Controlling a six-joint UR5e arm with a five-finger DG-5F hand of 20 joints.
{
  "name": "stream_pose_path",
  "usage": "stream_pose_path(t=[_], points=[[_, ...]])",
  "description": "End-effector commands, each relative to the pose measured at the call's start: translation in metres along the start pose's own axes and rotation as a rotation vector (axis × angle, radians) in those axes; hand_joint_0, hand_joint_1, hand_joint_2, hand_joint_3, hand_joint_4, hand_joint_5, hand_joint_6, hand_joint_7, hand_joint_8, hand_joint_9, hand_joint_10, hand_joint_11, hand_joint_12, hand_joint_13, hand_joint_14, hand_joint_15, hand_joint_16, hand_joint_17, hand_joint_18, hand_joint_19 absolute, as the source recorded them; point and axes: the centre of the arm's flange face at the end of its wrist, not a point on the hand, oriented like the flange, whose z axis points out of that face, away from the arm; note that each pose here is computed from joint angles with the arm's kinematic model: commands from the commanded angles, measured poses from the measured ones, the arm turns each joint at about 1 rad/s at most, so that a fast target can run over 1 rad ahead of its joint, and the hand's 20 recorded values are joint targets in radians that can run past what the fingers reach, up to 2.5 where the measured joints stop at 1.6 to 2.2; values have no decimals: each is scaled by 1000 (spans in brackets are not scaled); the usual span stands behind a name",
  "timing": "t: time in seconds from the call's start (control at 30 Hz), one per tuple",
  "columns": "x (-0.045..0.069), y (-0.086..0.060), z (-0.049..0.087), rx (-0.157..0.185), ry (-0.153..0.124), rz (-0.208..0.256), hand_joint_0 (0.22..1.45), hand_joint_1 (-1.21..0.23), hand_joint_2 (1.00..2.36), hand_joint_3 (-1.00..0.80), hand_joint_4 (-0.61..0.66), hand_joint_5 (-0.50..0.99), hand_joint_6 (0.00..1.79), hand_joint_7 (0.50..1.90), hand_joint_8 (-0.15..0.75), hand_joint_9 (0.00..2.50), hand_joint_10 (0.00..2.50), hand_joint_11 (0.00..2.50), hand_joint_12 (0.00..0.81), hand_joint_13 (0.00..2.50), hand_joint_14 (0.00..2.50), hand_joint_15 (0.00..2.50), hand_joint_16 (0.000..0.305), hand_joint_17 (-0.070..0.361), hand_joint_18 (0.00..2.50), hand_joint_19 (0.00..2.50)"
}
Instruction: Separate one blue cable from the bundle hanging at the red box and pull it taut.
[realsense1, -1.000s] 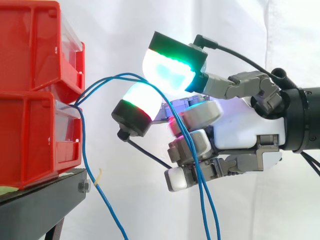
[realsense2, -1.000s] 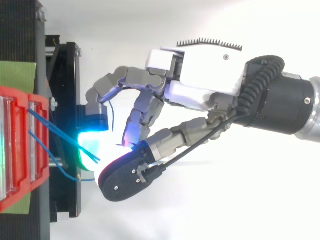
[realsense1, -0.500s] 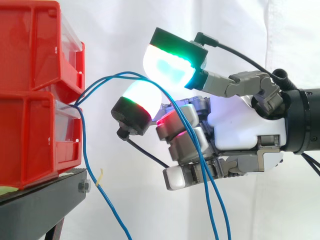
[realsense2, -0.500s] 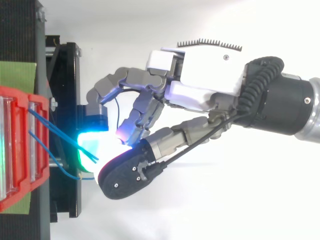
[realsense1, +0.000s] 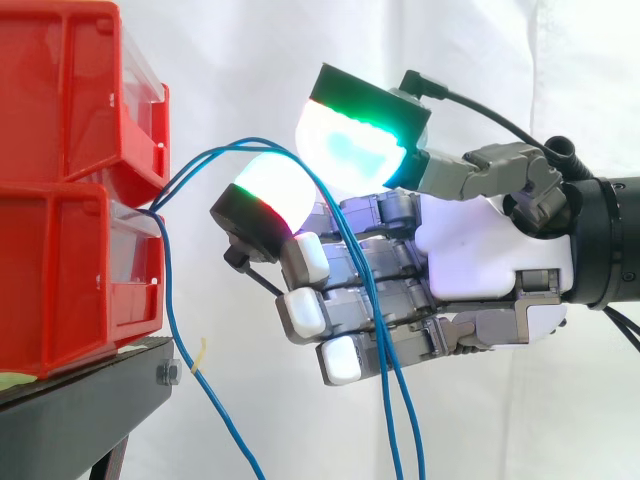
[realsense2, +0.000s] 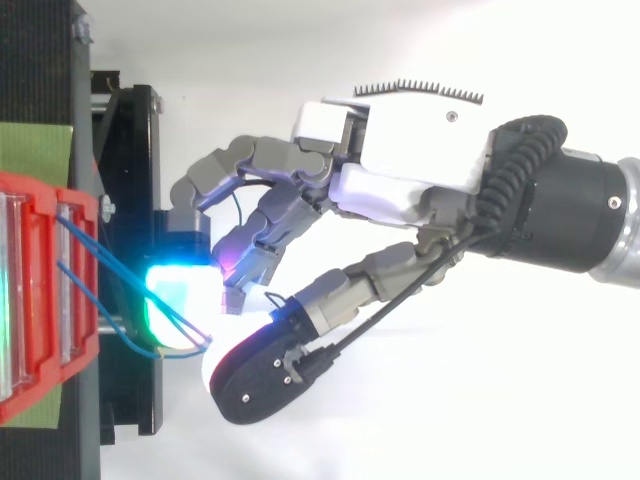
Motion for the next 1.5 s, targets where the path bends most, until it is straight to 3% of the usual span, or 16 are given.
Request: stream_pose_path(t=[0.0,0.13,0.17,0.27,0.37,0.57,1.07,1.1,1.2,1.47], points=[[-1,0,0,0,-1,2,670,-991,1000,-500,89,-196,932,956,342,888,16,945,372,796,20,563,49,110,788,552],[1,0,0,-1,1,2,528,-924,1000,-500,106,-180,923,961,364,939,16,953,386,812,18,575,52,116,797,577],[1,0,0,0,1,2,503,-842,1000,-500,110,-173,917,961,376,964,16,942,396,825,18,573,54,121,811,580],[1,0,0,-1,1,2,524,-676,1000,-500,110,-165,905,976,379,1010,17,930,398,843,18,576,53,118,818,602],[1,-1,0,0,1,2,554,-599,1000,-500,103,-164,898,998,371,1038,17,951,391,849,20,585,51,115,810,619],[2,0,0,1,2,2,605,-687,1000,-500,134,-201,916,953,362,1091,16,1147,388,997,23,723,50,112,832,625],[1,-1,-1,5,0,25,600,-667,1000,-500,164,-218,917,897,385,1047,15,1078,381,1120,23,770,46,104,862,588],[1,-1,-1,5,0,25,600,-660,1000,-500,166,-218,917,888,390,1053,14,1091,371,1266,25,878,46,104,863,585],[1,-1,-1,8,0,35,604,-651,1000,-500,166,-221,917,893,380,1048,16,1092,345,1402,23,1055,45,101,883,591],[3,-2,-2,12,2,49,603,-650,1000,-500,173,-225,921,893,368,962,14,1062,361,1365,23,1023,46,102,877,588]])
